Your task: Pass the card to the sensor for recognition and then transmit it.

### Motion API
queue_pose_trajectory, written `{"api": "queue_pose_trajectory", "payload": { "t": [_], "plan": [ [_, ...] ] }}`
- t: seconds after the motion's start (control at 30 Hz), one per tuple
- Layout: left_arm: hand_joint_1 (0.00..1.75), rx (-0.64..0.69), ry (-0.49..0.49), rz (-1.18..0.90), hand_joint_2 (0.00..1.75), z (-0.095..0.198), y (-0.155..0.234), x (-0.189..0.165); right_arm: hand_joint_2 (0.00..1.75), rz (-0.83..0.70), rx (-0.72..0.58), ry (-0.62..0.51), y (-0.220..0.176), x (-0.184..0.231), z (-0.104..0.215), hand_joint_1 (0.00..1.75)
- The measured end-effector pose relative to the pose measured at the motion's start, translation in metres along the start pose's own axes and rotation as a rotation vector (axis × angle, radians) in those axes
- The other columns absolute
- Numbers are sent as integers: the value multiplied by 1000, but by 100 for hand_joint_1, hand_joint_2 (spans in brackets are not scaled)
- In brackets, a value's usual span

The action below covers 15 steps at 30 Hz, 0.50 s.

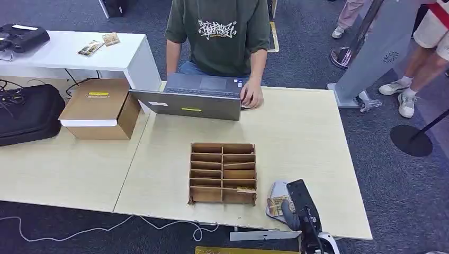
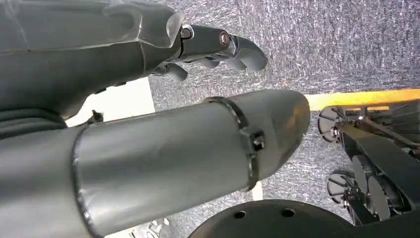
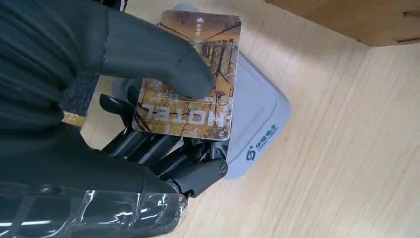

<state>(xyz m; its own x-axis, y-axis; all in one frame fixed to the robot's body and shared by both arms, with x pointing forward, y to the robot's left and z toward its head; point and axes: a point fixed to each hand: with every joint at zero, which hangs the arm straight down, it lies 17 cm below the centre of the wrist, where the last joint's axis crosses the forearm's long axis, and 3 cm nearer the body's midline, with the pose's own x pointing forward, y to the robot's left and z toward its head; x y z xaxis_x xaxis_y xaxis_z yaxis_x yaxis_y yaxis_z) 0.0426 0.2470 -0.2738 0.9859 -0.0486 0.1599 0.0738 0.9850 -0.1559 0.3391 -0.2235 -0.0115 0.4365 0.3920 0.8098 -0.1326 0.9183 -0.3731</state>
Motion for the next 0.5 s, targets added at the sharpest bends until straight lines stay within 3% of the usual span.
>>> {"api": "queue_pose_trajectory", "payload": {
  "t": [0.5],
  "plan": [
    [0,0,-1,8,0,0,0,0,175,76,40,-23,9,9,-20,175]
  ]
}}
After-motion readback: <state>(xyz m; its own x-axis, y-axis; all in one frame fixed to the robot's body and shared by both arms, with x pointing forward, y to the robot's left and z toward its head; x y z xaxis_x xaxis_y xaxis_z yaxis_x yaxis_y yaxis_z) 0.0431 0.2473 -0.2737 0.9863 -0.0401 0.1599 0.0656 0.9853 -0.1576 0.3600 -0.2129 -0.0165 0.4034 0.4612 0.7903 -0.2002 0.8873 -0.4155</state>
